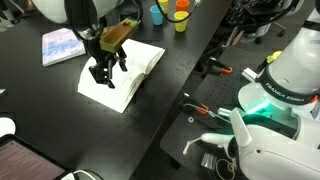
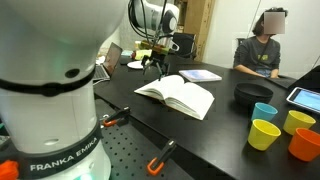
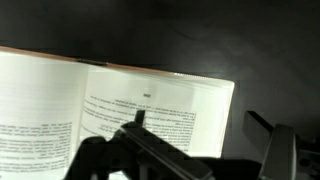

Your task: Open the book, then flip to the middle

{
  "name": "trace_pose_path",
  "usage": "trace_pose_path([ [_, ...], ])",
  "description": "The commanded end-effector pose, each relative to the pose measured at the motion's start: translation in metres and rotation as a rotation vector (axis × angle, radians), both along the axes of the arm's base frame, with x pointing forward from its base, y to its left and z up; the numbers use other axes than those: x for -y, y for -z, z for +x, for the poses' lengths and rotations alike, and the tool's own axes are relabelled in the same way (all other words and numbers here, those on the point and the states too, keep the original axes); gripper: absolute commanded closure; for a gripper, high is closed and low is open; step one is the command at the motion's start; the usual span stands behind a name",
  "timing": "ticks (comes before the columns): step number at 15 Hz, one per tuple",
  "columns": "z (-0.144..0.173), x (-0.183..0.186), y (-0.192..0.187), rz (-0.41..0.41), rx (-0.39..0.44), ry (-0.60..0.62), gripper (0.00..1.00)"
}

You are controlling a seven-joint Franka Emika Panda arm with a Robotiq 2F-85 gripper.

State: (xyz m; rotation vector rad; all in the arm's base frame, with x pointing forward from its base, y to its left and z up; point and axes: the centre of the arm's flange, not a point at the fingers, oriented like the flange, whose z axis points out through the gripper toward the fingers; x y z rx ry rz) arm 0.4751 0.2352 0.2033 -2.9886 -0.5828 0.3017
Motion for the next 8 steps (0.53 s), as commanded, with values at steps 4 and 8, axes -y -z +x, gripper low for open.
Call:
trace_pose_path([
  [4, 0.021, 0.054, -0.051, -0.112, 0.122, 0.140, 0.00],
  [8, 0.032, 0.080, -0.063, -0.171, 0.164, 0.211, 0.00],
])
